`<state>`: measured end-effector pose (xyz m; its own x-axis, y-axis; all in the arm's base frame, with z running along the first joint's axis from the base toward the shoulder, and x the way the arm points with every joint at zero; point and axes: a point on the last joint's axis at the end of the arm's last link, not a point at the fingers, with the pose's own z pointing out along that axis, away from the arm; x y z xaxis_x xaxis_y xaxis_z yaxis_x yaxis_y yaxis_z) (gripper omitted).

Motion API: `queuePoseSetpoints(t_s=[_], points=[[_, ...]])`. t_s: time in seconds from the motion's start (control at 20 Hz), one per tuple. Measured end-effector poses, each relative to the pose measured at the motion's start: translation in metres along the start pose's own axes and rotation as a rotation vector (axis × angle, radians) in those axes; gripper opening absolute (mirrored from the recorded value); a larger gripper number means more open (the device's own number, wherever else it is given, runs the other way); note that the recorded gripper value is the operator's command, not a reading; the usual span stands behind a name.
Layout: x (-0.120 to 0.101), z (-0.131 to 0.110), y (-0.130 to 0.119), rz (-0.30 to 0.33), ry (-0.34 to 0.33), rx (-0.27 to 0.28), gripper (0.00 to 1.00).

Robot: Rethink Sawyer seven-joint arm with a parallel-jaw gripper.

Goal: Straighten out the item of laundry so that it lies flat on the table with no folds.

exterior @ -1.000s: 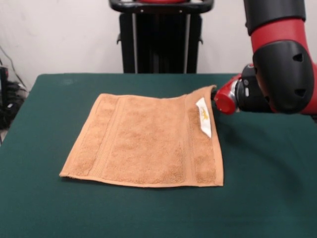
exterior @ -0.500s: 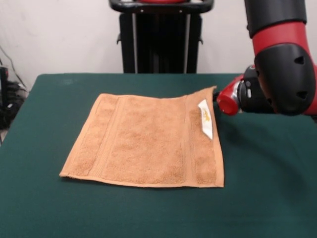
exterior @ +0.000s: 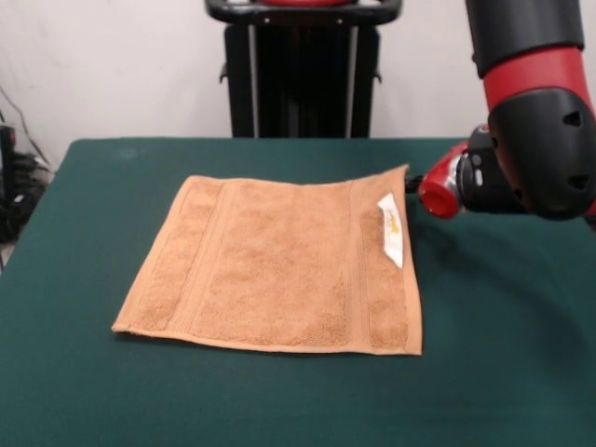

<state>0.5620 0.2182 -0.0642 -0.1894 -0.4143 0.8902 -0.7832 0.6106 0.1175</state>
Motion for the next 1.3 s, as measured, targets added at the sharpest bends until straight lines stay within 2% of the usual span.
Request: queuePoseSetpoints(t_s=[0.45, 1.0, 1.3], points=[[0.003, 0.001, 0.006, -0.011, 0.005, -0.008, 0.00], [0.023, 0.002, 0.018, -0.026, 0.026, -0.019, 0.00], [0.030, 0.001, 0.033, -0.045, 0.037, -0.023, 0.00]])
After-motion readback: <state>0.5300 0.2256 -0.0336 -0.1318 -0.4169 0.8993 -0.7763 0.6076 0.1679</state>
